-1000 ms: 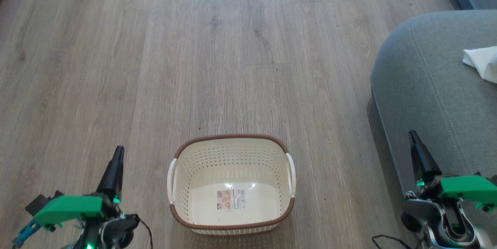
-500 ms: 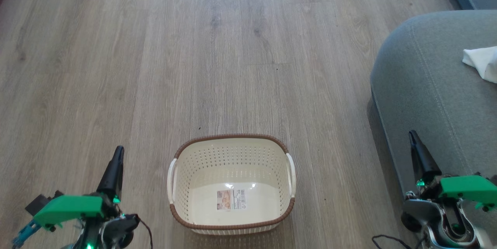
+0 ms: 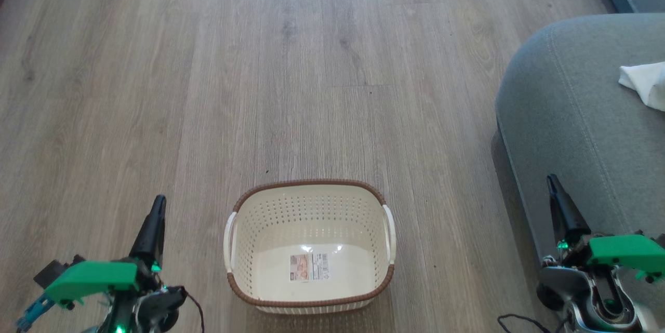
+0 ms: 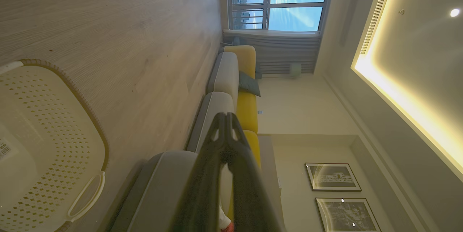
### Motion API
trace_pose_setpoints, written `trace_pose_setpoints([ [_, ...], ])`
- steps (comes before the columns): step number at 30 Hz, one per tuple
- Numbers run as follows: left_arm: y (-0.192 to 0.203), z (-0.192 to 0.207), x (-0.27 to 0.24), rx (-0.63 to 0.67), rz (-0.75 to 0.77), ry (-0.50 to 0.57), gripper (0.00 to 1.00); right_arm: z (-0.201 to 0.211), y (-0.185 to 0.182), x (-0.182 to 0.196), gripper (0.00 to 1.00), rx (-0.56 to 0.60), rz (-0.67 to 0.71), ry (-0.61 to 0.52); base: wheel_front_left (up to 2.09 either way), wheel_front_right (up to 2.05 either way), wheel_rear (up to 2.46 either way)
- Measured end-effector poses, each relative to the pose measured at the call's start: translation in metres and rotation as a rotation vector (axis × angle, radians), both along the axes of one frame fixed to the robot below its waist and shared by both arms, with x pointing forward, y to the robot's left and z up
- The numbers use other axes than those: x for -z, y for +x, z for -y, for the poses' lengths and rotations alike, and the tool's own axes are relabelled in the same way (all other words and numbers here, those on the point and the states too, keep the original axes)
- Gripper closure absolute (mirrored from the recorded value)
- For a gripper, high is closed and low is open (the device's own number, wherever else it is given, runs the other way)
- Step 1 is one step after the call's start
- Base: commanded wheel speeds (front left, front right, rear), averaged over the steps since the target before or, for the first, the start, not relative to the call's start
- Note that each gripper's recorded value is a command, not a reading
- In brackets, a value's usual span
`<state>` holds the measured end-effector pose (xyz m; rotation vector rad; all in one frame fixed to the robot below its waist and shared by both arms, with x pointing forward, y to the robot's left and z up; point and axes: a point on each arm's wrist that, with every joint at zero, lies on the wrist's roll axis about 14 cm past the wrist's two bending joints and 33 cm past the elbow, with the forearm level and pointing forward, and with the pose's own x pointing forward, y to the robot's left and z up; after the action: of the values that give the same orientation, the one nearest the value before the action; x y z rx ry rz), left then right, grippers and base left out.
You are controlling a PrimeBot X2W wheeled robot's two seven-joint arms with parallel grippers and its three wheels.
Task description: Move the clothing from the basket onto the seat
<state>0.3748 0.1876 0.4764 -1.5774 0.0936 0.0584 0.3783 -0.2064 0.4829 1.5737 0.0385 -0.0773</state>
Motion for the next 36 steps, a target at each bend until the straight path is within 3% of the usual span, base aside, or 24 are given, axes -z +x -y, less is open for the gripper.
trace_pose_setpoints([
  [36,0.0,0.0,0.0,0.0,0.0,0.0,1.0,0.0,0.0,0.0,1.0,0.0,0.0,0.0,0.0,0.0,0.0],
])
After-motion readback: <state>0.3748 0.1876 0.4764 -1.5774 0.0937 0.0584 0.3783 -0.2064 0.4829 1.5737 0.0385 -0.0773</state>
